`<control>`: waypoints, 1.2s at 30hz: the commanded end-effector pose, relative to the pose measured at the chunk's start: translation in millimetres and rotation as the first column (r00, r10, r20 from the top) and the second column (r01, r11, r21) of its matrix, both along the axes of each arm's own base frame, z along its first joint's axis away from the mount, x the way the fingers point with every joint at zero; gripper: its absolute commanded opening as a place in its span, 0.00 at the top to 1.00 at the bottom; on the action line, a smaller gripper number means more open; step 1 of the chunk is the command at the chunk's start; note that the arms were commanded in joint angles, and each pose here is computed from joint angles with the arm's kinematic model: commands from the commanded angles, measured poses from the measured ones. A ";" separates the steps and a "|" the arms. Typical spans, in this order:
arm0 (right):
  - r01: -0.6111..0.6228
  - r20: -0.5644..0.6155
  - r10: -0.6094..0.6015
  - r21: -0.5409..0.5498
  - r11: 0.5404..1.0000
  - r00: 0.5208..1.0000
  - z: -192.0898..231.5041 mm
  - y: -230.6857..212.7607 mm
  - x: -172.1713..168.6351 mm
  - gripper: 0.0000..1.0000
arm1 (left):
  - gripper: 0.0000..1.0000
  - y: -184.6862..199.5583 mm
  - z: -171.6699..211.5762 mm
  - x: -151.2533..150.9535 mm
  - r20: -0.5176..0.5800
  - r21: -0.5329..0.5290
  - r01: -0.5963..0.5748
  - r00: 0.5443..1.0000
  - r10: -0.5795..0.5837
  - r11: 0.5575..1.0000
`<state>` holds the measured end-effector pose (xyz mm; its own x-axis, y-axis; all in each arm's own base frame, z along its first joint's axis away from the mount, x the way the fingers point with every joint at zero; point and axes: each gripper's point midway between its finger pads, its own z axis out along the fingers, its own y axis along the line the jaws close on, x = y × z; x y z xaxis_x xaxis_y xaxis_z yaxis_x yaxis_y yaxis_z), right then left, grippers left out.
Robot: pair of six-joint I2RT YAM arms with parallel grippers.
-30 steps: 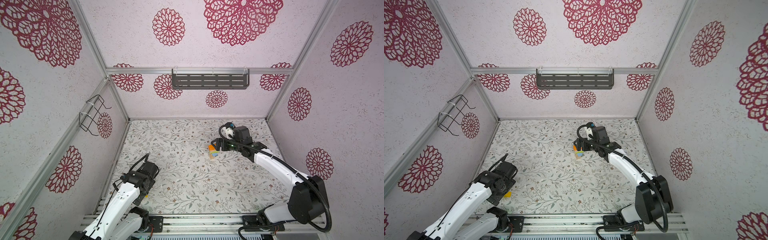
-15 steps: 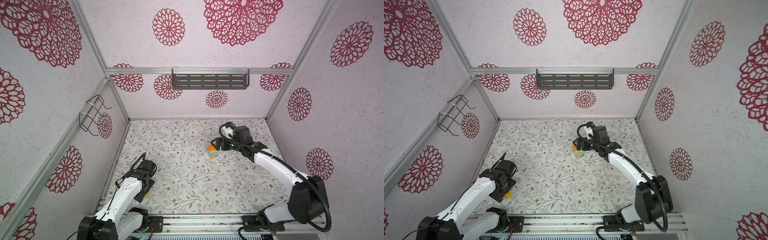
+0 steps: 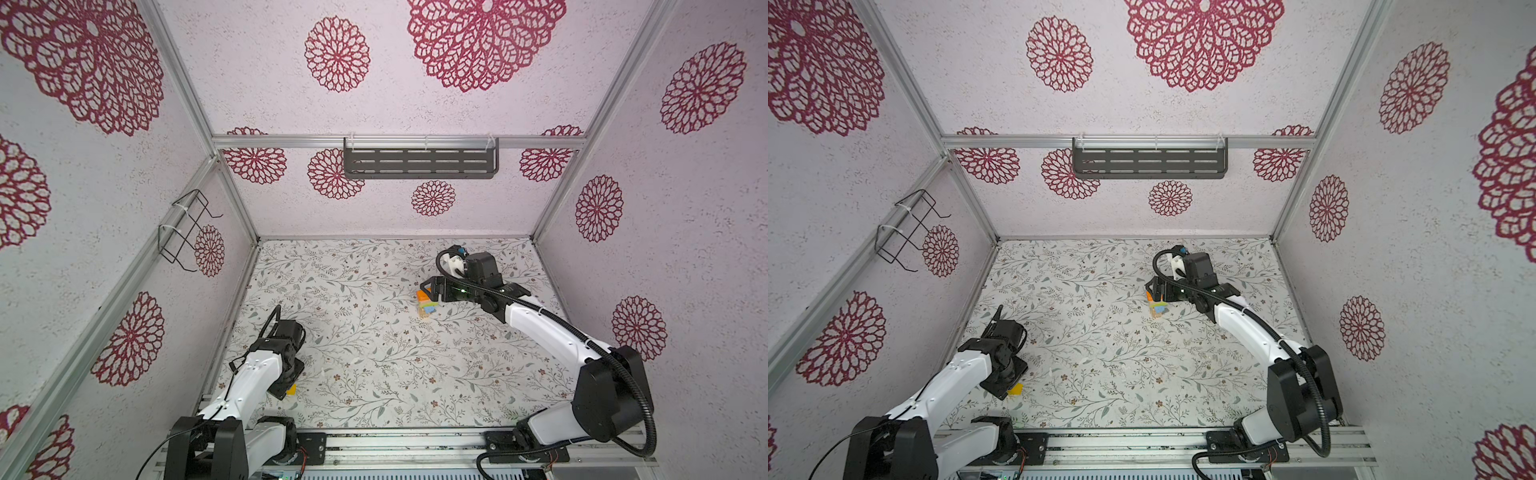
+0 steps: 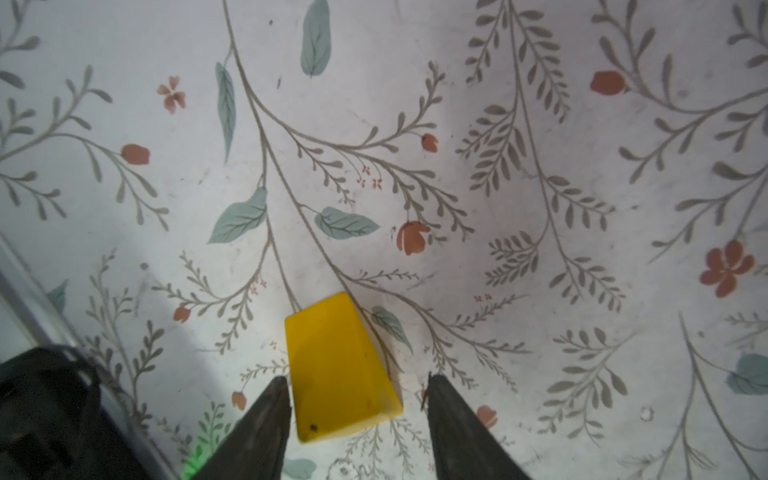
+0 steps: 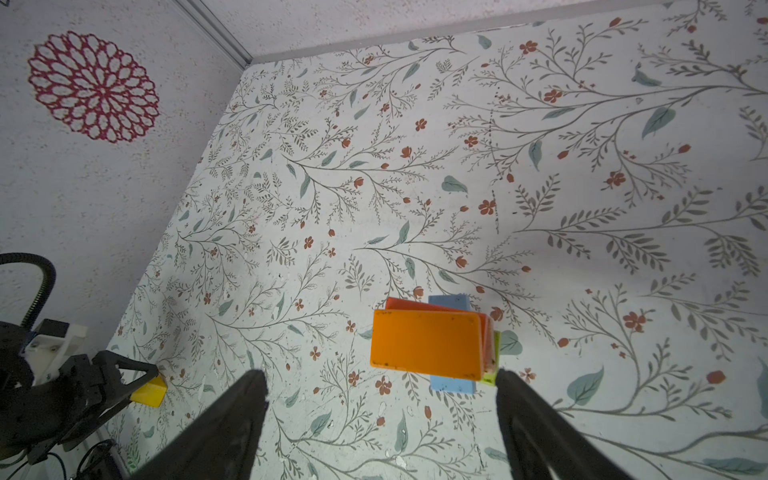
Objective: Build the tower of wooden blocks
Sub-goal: 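Open the right gripper and raise it while the left gripper reaches for the yellow block, then lower the left gripper around the yellow block and close on it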
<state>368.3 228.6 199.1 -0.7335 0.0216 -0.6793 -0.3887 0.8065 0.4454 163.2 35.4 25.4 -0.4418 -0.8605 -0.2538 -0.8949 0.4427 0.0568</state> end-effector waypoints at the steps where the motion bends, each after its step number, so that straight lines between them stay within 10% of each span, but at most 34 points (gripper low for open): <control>1: -0.007 0.012 0.007 0.024 1.000 1.000 4.7 2.5 2.9 0.12 | 0.49 3.0 -5.0 6.4 0.006 -0.001 0.002 1.000 -0.002 1.000; 21: -0.013 0.027 0.012 0.033 0.999 1.000 13.3 2.2 0.4 0.09 | 0.83 -0.6 -12.4 35.2 -0.016 -0.031 0.092 0.996 -0.092 0.995; 36: 0.015 0.052 -0.017 0.026 1.000 0.999 20.6 -7.2 0.2 0.07 | 0.88 -73.3 25.6 124.6 -0.013 0.070 0.370 0.929 -0.370 0.927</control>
<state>368.2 228.1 200.1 -0.7342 0.0231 -0.6786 -0.3909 0.8027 0.4503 278.4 -27.5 45.7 -0.7009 -0.6542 -0.2841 -0.6953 0.7155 0.0679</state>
